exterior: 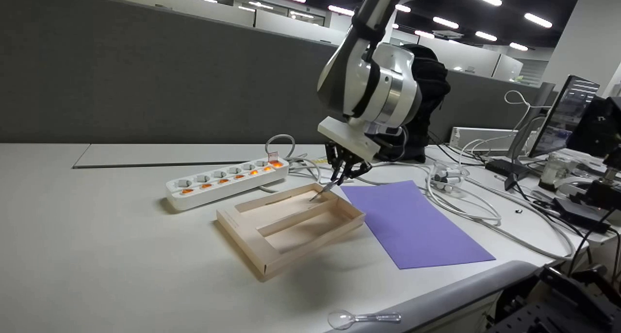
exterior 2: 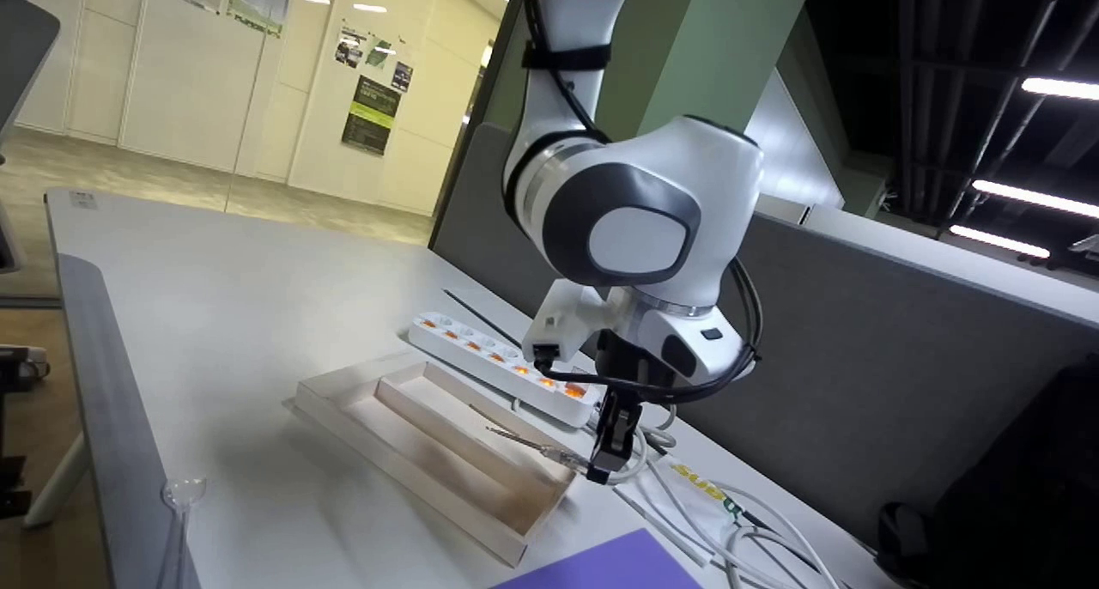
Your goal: Put the pen on the tray
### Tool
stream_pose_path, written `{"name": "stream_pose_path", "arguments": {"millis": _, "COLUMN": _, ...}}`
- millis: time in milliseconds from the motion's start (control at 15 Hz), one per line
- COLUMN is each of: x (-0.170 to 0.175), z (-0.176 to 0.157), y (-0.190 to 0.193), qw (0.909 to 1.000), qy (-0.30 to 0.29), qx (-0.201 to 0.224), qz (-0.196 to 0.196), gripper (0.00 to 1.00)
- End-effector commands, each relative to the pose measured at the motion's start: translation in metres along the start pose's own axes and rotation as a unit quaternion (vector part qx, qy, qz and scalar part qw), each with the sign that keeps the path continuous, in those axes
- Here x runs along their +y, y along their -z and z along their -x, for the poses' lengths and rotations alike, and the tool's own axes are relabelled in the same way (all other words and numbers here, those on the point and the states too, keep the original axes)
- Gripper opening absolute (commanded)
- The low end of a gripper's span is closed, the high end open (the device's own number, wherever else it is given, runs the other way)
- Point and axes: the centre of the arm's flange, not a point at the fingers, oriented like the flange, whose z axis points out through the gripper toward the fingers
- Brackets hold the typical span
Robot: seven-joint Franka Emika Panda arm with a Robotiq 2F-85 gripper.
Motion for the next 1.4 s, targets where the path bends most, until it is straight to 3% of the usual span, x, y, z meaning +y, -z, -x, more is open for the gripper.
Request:
{"name": "stream_pose_path", "arguments": {"millis": 0, "x": -0.007, "z": -0.01, "y": -0.01, "qw": 0.9997, "qy": -0.021, "qx": 0.008, "qz": -0.005, "gripper": 0.04}}
{"name": "stream_pose_path", "arguments": {"millis": 467, "x": -0.019, "z": -0.005, "y": -0.017, "qw": 0.9996, "qy": -0.024, "qx": 0.004, "qz": -0.016, "gripper": 0.04}}
{"name": "stream_pose_path", "arguments": {"millis": 533, "x": -0.021, "z": -0.004, "y": -0.017, "qw": 0.9996, "qy": -0.024, "qx": 0.002, "qz": -0.017, "gripper": 0.43}}
{"name": "stream_pose_path", "arguments": {"millis": 667, "x": -0.022, "z": -0.004, "y": -0.016, "qw": 0.9995, "qy": -0.024, "qx": 0.0, "qz": -0.019, "gripper": 0.48}}
{"name": "stream_pose_path", "arguments": {"millis": 1133, "x": -0.019, "z": -0.004, "y": -0.006, "qw": 0.9989, "qy": -0.035, "qx": -0.012, "qz": -0.029, "gripper": 0.96}}
{"name": "stream_pose_path", "arguments": {"millis": 1333, "x": -0.015, "z": -0.006, "y": 0.006, "qw": 0.9982, "qy": -0.041, "qx": -0.024, "qz": -0.037, "gripper": 1.0}}
